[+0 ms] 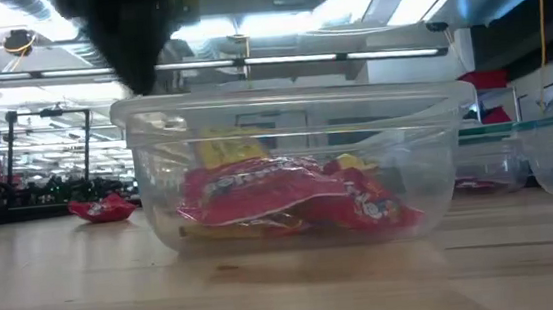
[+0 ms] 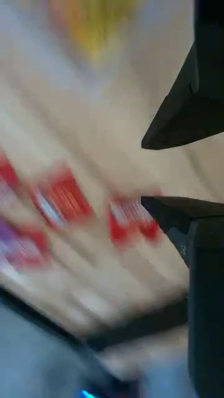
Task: Sort candy
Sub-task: Put the red candy into the rectangular transparent food container
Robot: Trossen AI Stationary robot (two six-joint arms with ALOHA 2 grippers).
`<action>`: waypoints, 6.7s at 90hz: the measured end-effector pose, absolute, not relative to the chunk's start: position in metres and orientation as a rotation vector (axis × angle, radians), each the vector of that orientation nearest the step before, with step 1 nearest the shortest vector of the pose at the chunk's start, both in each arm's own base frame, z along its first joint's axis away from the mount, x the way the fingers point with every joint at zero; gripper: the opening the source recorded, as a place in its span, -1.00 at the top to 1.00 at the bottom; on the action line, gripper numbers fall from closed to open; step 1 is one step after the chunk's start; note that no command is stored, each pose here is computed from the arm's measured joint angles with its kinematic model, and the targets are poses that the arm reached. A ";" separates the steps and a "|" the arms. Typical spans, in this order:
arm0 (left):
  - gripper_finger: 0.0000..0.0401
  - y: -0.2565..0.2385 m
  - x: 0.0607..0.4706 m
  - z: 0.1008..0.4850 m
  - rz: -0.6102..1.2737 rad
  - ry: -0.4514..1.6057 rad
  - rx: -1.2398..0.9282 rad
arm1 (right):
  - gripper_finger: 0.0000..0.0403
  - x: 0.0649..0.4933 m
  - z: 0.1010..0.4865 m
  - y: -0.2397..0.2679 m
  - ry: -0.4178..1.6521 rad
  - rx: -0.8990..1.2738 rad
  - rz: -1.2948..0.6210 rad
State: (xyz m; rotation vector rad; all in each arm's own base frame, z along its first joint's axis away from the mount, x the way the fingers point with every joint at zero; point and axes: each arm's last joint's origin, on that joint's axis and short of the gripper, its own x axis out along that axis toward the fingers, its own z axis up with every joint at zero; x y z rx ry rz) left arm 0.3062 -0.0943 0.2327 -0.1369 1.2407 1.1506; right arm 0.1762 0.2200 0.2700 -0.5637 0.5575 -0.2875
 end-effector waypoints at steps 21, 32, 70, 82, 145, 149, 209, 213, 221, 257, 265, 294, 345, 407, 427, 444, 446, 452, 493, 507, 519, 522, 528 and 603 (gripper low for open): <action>0.05 -0.041 0.294 0.181 1.219 1.394 -0.252 | 0.15 0.176 0.269 0.220 0.577 -0.558 -0.272; -0.10 -0.016 0.288 0.161 1.216 1.437 -0.273 | 0.15 0.176 0.269 0.220 0.580 -0.556 -0.270; 0.30 0.030 0.288 0.135 1.115 1.468 -0.408 | 0.15 0.176 0.269 0.220 0.572 -0.561 -0.276; 0.57 0.027 0.289 0.135 1.112 1.457 -0.414 | 0.15 0.176 0.269 0.221 0.569 -0.555 -0.276; 0.97 -0.120 0.356 0.280 0.485 1.012 -0.342 | 0.15 0.175 0.269 0.219 0.578 -0.576 -0.277; 0.97 -0.131 0.362 0.283 0.396 0.941 -0.297 | 0.15 0.175 0.269 0.219 0.579 -0.578 -0.277; 0.66 -0.171 0.418 0.182 0.178 0.935 -0.047 | 0.15 0.176 0.269 0.220 0.573 -0.562 -0.278; 0.58 -0.172 0.419 0.182 0.167 0.928 -0.056 | 0.15 0.176 0.269 0.220 0.572 -0.561 -0.278; 0.46 -0.172 0.423 0.188 0.149 0.889 -0.075 | 0.15 0.176 0.269 0.220 0.573 -0.561 -0.278; 0.37 -0.166 0.418 0.237 0.199 0.926 0.040 | 0.15 0.177 0.270 0.220 0.539 -0.567 -0.304; 0.37 -0.151 0.407 0.240 0.404 1.005 0.057 | 0.15 0.177 0.270 0.220 0.537 -0.565 -0.304; 0.36 -0.037 0.376 0.239 1.065 1.331 -0.057 | 0.15 0.176 0.270 0.220 0.552 -0.566 -0.292; 0.36 0.116 0.377 0.213 0.959 1.411 -0.425 | 0.15 0.176 0.270 0.220 0.562 -0.597 -0.284; 0.46 0.133 0.370 0.151 0.908 1.295 -0.516 | 0.15 0.175 0.269 0.218 0.586 -0.625 -0.276; 0.91 0.124 0.373 0.155 0.874 1.321 -0.434 | 0.15 0.175 0.269 0.218 0.588 -0.628 -0.277; 1.00 0.104 0.387 0.177 0.822 1.309 -0.384 | 0.15 0.175 0.269 0.218 0.588 -0.630 -0.277; 1.00 0.101 0.389 0.181 0.820 1.310 -0.370 | 0.15 0.175 0.269 0.217 0.589 -0.631 -0.277; 1.00 0.091 0.392 0.193 0.815 1.322 -0.320 | 0.15 0.174 0.269 0.217 0.589 -0.630 -0.277; 0.74 0.085 0.406 0.203 0.871 1.246 -0.217 | 0.15 0.174 0.269 0.217 0.594 -0.638 -0.279; 0.46 0.112 0.407 0.190 0.852 1.255 -0.350 | 0.15 0.174 0.268 0.216 0.596 -0.642 -0.280; 0.35 0.123 0.409 0.172 0.872 1.282 -0.404 | 0.15 0.174 0.268 0.216 0.595 -0.641 -0.280; 0.34 0.124 0.408 0.167 0.880 1.299 -0.406 | 0.15 0.174 0.268 0.216 0.595 -0.640 -0.280; 0.35 0.125 0.407 0.159 0.897 1.342 -0.410 | 0.15 0.174 0.268 0.216 0.595 -0.639 -0.281; 1.00 0.009 0.418 0.210 0.697 1.510 0.025 | 0.15 0.174 0.268 0.217 0.593 -0.630 -0.282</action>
